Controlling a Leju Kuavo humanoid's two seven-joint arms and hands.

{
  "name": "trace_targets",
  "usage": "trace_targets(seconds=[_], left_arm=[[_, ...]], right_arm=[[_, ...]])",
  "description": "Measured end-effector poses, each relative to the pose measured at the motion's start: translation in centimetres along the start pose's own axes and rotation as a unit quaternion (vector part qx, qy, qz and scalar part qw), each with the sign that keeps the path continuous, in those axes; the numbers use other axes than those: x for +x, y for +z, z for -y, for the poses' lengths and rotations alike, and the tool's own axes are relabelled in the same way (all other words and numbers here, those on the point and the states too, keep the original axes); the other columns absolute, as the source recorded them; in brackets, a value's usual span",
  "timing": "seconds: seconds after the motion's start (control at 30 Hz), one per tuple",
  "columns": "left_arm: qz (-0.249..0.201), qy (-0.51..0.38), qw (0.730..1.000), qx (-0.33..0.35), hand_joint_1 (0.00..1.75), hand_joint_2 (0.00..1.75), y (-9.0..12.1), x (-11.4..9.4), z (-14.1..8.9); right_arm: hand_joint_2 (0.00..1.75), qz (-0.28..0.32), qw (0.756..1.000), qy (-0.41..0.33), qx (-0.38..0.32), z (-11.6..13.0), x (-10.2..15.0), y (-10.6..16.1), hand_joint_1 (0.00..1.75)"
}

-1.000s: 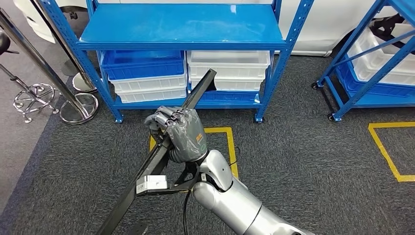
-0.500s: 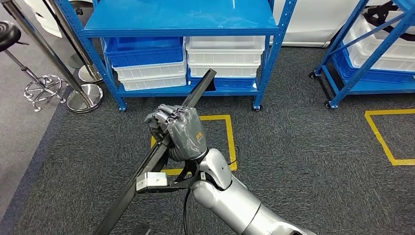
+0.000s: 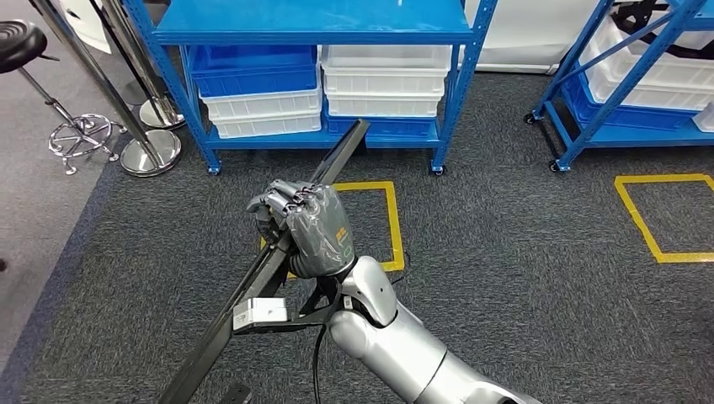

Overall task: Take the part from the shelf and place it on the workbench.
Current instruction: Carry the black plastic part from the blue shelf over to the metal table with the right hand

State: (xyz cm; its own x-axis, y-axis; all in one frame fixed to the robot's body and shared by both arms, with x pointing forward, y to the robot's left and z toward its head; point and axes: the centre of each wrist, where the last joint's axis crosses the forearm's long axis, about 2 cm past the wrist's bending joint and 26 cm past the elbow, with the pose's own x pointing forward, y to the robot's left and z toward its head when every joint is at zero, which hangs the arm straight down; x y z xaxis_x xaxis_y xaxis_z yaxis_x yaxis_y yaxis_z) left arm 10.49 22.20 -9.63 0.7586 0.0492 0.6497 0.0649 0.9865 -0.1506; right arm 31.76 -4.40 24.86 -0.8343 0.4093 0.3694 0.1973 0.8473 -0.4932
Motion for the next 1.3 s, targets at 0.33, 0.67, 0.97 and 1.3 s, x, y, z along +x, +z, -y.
trace_targets(seconds=[0.33, 0.67, 0.97, 1.3], left_arm=[[-0.001, 0.002, 1.0, 0.002, 0.0, 1.75, 0.1, -0.19, -0.14], [0.021, -0.007, 1.0, 0.006, 0.0, 1.75, -0.25, 0.5, -0.21], [0.029, -0.011, 1.0, 0.003, 0.0, 1.75, -0.25, 0.49, -0.08], [0.024, -0.011, 1.0, 0.0, 0.0, 1.75, -0.34, 0.67, -0.01]], right_arm=[[1.75, -0.009, 1.0, -0.011, 0.016, -0.21, -0.12, -0.04, 1.75], [1.75, -0.004, 1.0, -0.002, 0.023, -0.17, -0.33, -0.11, 1.75], [1.75, 0.003, 0.999, 0.014, 0.029, 0.13, -0.84, 0.05, 1.75], [1.75, 0.011, 1.0, 0.012, 0.027, 0.21, -0.7, -0.53, 1.75]])
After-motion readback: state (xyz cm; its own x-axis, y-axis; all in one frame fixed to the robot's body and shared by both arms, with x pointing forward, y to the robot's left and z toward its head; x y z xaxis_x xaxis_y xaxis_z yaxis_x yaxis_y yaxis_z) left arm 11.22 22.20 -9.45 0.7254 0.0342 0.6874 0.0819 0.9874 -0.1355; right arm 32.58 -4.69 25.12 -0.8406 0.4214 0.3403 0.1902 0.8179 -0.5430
